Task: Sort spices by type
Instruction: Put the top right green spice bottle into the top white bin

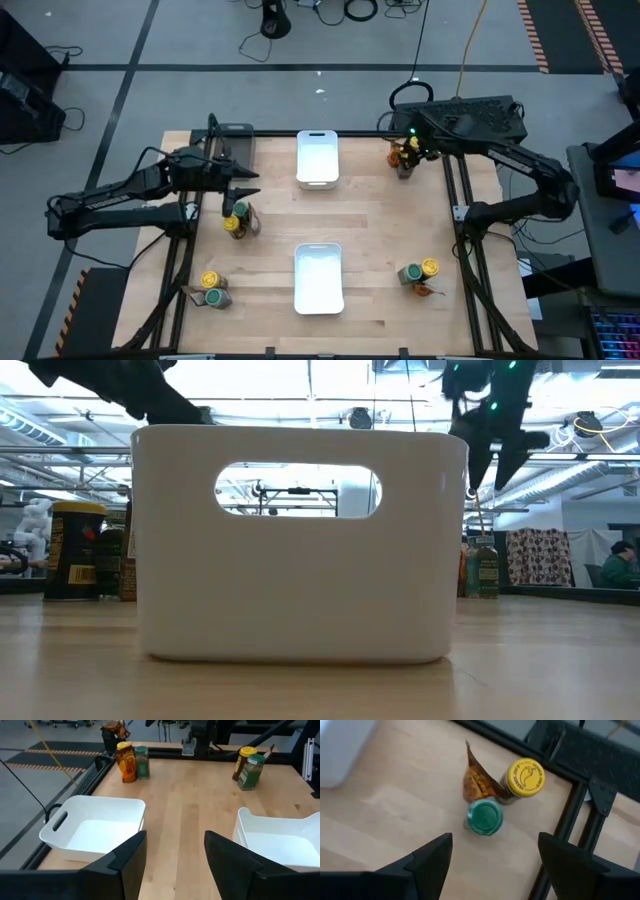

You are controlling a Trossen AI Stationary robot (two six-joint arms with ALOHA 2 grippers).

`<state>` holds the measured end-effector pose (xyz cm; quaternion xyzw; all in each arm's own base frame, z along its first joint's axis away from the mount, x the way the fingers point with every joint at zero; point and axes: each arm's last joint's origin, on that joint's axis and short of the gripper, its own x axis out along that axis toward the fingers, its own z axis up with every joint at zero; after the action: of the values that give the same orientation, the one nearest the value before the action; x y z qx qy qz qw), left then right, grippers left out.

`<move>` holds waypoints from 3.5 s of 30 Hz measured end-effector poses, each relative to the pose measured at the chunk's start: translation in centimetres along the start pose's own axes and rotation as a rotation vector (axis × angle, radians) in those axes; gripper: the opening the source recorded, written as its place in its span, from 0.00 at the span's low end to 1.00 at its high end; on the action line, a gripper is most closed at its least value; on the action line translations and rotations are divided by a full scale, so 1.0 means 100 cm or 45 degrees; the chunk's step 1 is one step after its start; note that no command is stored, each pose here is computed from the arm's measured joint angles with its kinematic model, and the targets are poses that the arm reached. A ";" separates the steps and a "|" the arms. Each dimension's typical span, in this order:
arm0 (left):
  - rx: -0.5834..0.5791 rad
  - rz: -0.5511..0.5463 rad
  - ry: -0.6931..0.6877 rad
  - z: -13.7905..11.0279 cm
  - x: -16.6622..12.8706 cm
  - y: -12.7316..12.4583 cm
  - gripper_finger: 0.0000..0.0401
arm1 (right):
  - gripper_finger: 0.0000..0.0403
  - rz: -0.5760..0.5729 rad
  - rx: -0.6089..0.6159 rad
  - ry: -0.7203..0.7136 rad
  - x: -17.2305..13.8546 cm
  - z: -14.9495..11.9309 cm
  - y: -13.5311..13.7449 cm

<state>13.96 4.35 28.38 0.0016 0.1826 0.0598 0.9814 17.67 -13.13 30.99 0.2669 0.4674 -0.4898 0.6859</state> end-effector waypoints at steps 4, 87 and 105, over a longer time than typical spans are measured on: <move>-0.027 -0.001 0.002 0.000 0.000 0.000 0.51 | 0.70 -0.059 -0.017 0.069 0.021 0.010 0.002; -0.026 0.033 0.079 -0.006 0.000 0.000 0.51 | 0.45 0.322 -0.154 0.215 0.008 0.037 0.047; 0.034 0.274 -0.135 0.000 -0.040 -0.002 0.51 | 0.45 0.728 -0.390 -0.166 0.007 0.092 0.133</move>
<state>10.28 3.65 29.80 0.0373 0.1301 0.1621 0.9775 33.45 -16.04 33.03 0.2494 0.3968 -0.2175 0.8562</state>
